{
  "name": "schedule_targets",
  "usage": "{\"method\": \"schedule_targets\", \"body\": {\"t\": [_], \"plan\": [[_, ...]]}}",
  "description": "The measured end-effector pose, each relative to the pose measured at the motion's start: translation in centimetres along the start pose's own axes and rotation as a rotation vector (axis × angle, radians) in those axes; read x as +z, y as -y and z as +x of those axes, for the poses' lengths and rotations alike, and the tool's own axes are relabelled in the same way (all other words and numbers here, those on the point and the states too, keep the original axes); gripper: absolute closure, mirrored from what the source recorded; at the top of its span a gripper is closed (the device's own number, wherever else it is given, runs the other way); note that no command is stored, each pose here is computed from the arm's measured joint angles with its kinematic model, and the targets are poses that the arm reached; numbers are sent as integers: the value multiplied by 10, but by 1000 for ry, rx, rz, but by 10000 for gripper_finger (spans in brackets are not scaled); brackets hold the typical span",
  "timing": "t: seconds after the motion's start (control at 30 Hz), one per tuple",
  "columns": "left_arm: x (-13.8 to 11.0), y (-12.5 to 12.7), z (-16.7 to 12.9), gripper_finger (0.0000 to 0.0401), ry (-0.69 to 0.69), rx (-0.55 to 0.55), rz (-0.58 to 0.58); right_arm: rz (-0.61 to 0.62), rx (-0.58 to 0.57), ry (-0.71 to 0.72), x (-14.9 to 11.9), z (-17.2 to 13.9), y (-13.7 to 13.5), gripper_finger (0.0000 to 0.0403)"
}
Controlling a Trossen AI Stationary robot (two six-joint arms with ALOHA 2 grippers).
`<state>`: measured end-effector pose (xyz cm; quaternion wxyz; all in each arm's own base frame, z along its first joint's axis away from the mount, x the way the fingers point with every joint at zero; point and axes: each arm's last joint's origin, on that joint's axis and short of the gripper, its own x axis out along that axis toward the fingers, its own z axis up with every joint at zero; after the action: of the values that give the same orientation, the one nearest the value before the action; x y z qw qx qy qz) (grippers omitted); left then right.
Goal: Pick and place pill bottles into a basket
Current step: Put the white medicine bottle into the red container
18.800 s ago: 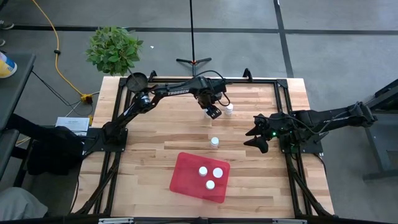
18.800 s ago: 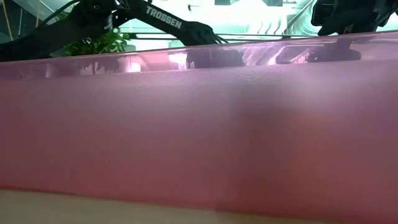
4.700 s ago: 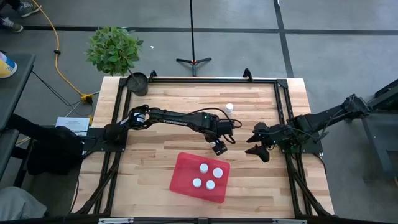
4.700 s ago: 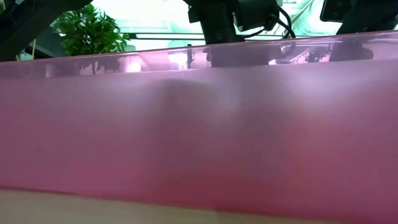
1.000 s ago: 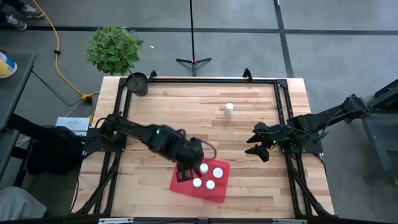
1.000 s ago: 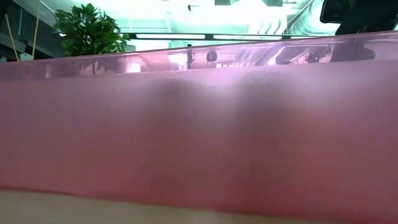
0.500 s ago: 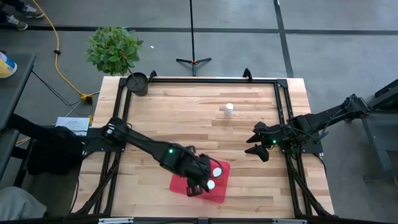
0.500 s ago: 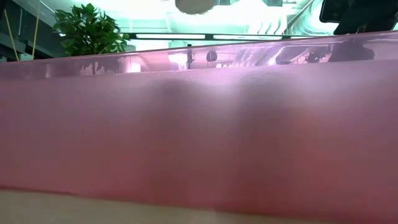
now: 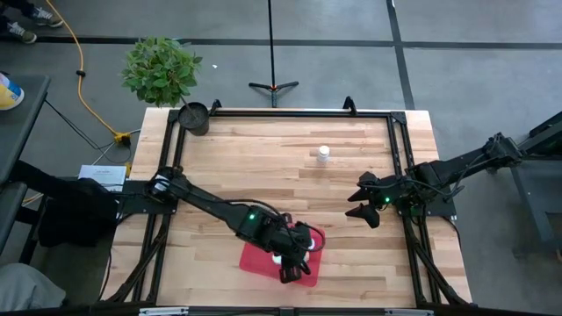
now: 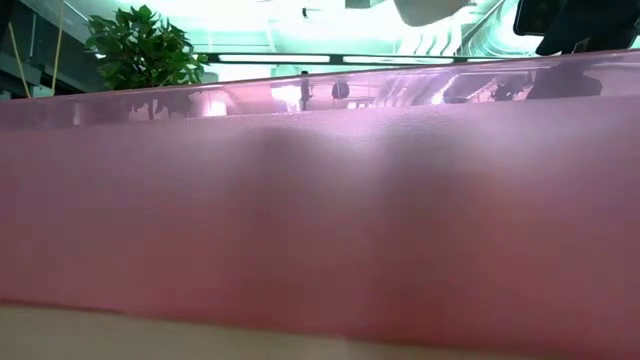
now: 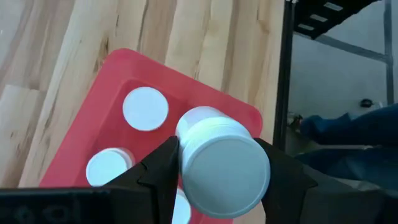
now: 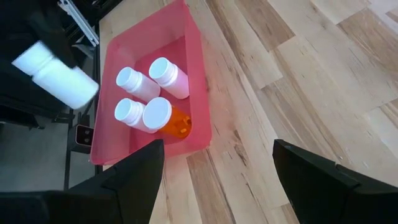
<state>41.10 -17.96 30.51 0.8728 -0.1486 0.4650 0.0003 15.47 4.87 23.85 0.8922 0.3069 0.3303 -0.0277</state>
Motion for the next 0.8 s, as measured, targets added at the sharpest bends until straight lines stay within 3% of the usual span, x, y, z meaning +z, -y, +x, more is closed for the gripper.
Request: {"method": "schedule_targets", "body": {"t": [0.8], "plan": [[7, -10, 62, 193, -36, -98, 23, -3, -5, 5, 0, 0, 0, 111]]}}
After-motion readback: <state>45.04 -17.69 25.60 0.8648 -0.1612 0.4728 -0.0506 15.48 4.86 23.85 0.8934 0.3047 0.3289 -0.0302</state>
